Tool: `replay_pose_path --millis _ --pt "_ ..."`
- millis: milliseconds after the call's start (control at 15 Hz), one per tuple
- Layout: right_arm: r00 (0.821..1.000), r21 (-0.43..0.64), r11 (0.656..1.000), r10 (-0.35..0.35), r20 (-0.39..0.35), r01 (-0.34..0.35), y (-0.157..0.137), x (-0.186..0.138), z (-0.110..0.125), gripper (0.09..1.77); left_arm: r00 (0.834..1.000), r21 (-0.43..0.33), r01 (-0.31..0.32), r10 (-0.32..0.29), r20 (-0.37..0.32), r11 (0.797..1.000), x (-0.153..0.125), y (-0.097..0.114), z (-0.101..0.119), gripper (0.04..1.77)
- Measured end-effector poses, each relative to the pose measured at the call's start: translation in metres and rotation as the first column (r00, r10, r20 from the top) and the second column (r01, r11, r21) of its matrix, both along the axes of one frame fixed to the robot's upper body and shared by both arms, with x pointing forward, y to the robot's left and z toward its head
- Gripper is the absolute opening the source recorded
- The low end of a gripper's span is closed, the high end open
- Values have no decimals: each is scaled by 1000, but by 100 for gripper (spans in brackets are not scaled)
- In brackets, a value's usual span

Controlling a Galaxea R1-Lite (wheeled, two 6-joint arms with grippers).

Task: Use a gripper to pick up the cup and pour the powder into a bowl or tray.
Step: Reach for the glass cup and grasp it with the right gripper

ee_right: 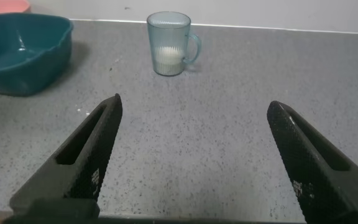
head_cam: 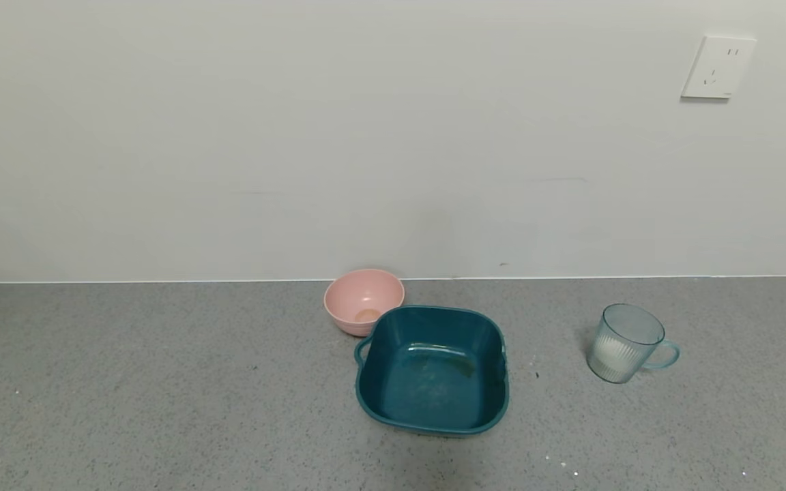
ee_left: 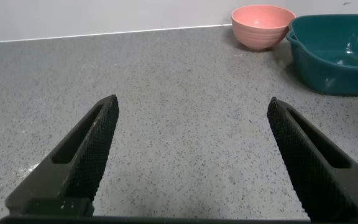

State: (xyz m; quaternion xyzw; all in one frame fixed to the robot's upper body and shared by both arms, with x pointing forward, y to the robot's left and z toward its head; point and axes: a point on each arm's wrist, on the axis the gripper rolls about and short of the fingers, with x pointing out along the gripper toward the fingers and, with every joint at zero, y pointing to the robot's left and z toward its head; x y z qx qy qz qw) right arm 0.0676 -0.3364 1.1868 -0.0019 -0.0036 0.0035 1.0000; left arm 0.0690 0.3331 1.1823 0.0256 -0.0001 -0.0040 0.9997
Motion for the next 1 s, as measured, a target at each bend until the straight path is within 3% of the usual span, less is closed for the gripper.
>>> replay_pose_path --millis 333,667,800,1000 --pt "1000 -10 1000 5 29 -5 0 -5 48 170 1000 0 0 0 0 1000 0 0 0 172" --pt "1000 -56 998 2 -10 -2 0 17 117 170 1000 -1 0 0 0 1000 0 0 0 172" --pt "998 -61 998 0 -59 -4 0 40 144 170 1000 -1 0 0 0 1000 0 0 0 172" --pt "984 -60 998 -2 -179 -9 0 88 164 170 1000 0 0 0 0 1000 0 0 0 172"
